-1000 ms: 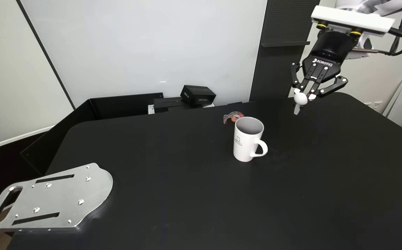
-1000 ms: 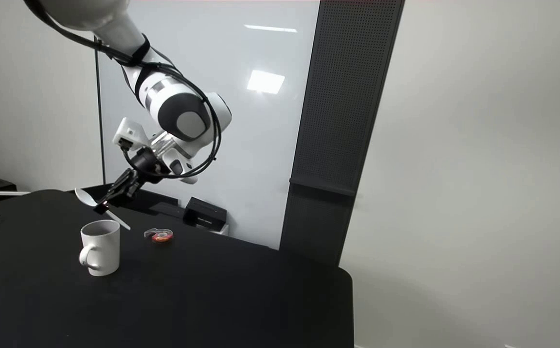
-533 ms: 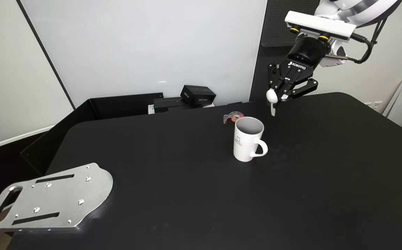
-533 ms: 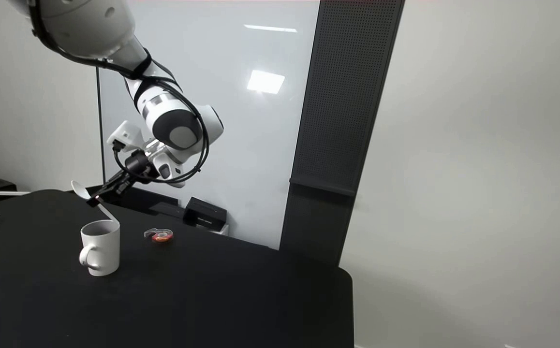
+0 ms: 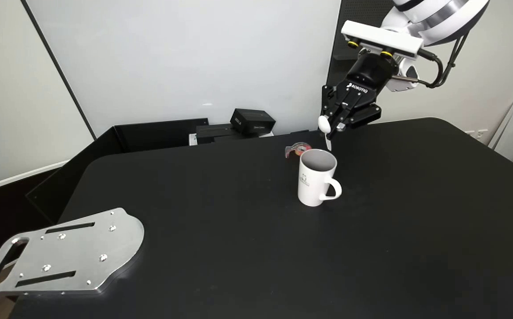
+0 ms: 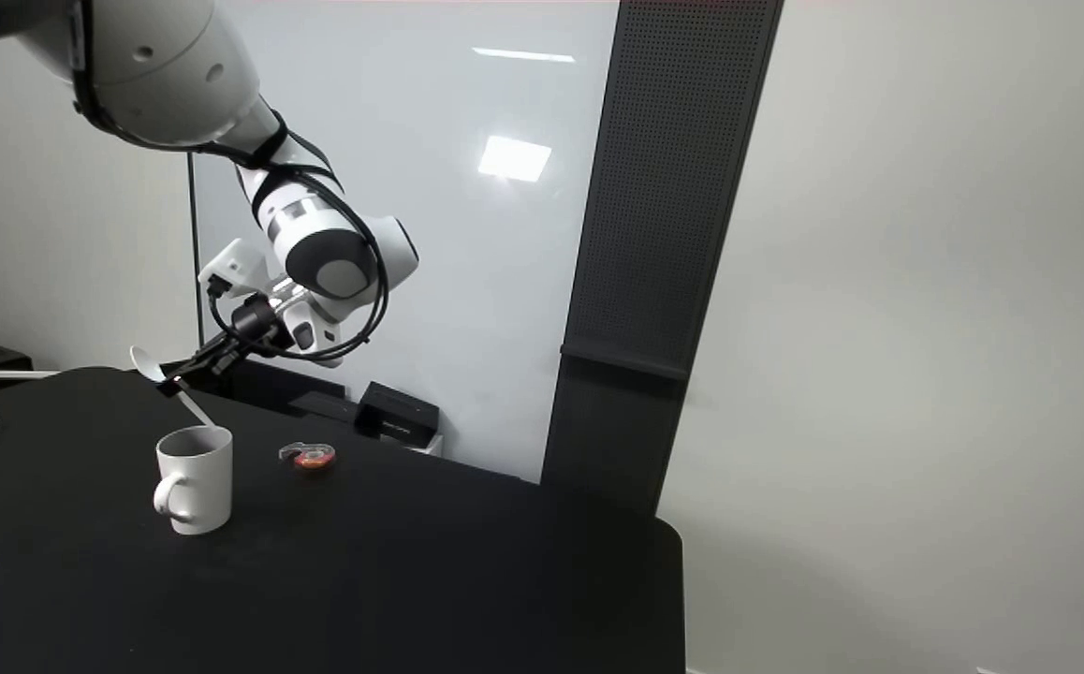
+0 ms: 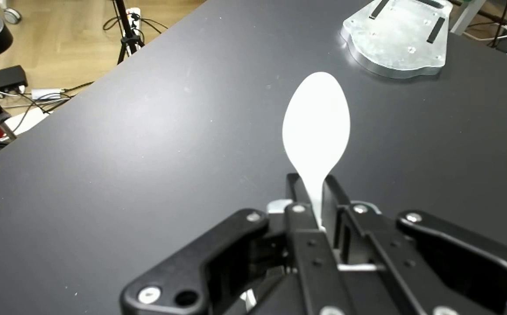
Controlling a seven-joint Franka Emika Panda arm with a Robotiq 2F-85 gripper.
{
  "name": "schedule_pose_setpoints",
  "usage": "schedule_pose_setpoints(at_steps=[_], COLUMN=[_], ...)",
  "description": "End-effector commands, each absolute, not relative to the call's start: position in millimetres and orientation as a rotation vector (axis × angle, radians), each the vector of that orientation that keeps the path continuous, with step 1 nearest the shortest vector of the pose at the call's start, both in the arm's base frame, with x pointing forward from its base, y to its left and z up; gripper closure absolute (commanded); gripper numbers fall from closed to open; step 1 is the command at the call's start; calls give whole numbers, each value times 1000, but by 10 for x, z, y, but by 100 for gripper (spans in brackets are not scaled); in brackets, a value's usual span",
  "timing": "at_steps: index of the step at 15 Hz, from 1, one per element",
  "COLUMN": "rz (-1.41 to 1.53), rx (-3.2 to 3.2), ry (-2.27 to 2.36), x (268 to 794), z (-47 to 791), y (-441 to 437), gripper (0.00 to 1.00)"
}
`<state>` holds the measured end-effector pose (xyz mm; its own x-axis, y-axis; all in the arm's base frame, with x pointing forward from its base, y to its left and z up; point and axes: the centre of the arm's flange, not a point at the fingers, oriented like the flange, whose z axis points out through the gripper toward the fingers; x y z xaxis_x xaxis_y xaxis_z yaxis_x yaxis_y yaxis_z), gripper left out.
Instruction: Place the white spoon inside the mug
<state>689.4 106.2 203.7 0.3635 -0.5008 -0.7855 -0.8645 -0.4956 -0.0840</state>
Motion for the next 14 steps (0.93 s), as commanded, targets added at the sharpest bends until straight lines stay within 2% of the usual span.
schedule_pose_setpoints(at_steps=[1,10,11,12,14], rz=[1009,1078,1057,1034,980], rx=[-2091,-2068,-2085,-2094,-2124], ry=[1201,1192,1181,1169,1140], x=[7089,7015,7017,7024,7071], z=[1953,1388,1414,1469,1656], y=[1154,1112,1117,1117,1116], gripper=[97,97,62,60,49])
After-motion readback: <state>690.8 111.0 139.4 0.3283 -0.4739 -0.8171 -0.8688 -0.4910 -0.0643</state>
